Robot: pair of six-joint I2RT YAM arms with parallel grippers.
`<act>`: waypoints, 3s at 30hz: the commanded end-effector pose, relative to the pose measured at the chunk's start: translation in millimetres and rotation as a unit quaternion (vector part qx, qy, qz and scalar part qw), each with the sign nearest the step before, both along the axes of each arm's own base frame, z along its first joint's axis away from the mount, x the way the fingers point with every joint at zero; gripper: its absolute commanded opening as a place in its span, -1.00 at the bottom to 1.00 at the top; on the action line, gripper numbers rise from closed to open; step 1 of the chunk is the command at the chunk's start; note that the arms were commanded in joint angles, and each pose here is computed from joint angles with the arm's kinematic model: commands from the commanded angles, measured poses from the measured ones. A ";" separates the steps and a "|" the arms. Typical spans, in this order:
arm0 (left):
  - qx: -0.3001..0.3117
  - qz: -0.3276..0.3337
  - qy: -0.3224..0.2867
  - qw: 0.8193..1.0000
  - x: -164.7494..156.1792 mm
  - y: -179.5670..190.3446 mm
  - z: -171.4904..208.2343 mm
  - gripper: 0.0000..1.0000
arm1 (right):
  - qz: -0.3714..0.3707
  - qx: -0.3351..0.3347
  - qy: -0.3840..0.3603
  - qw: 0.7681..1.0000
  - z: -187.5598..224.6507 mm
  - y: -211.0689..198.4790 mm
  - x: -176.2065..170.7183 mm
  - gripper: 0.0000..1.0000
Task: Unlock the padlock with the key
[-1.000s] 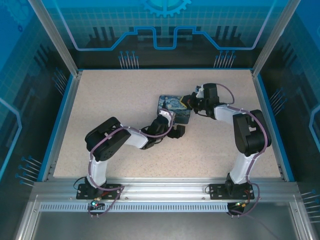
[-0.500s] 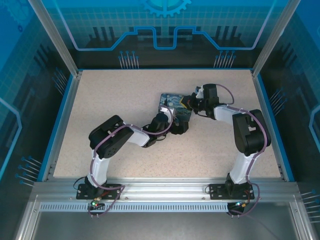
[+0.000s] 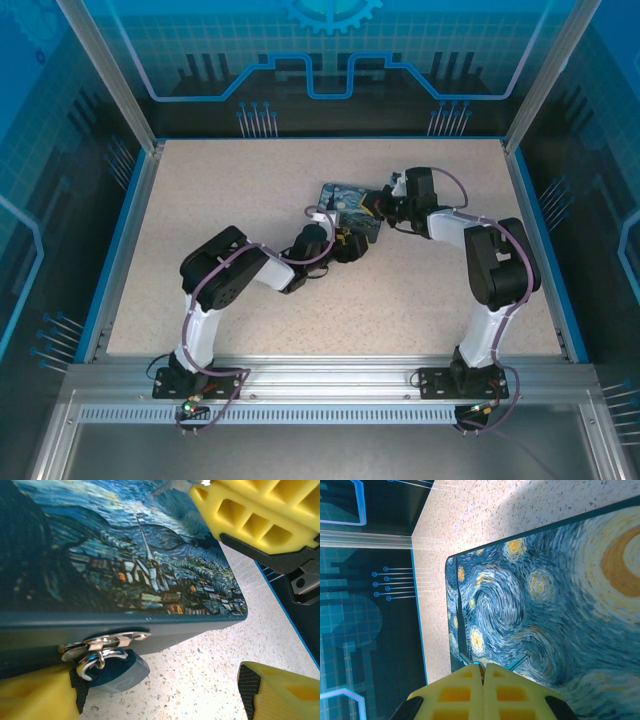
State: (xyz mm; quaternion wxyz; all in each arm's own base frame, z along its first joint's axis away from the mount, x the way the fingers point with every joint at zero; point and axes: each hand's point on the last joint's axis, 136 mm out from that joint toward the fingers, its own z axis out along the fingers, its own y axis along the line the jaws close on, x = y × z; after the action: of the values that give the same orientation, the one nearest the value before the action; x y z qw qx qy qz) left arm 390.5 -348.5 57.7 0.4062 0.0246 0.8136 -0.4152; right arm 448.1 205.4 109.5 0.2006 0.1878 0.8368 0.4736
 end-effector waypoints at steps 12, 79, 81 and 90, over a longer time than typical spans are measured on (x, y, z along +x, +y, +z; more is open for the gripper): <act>-0.021 0.001 -0.016 1.000 -3.2 -10.3 2.4 0.50 | 0.012 -0.016 0.036 0.999 -24.5 3.7 -9.0 -1.00; 0.111 0.122 0.057 0.985 2.6 30.9 -60.1 -0.21 | 0.011 -0.016 0.040 0.999 -25.6 2.9 -12.1 -1.00; 0.112 0.124 0.058 0.984 2.8 31.0 -60.9 -0.25 | 0.011 -0.017 0.040 0.999 -25.7 2.3 -12.2 -1.00; 0.124 0.136 0.067 0.981 3.0 36.3 -66.7 -0.51 | 0.011 -0.016 0.040 0.999 -24.8 1.5 -13.0 -1.00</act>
State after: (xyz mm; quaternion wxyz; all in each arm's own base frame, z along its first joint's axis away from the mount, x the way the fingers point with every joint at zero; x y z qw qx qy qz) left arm 403.8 -334.7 32.5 0.4327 -0.0623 0.8392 -0.3234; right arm 447.1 206.3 107.7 0.1988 0.1824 0.8383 0.4738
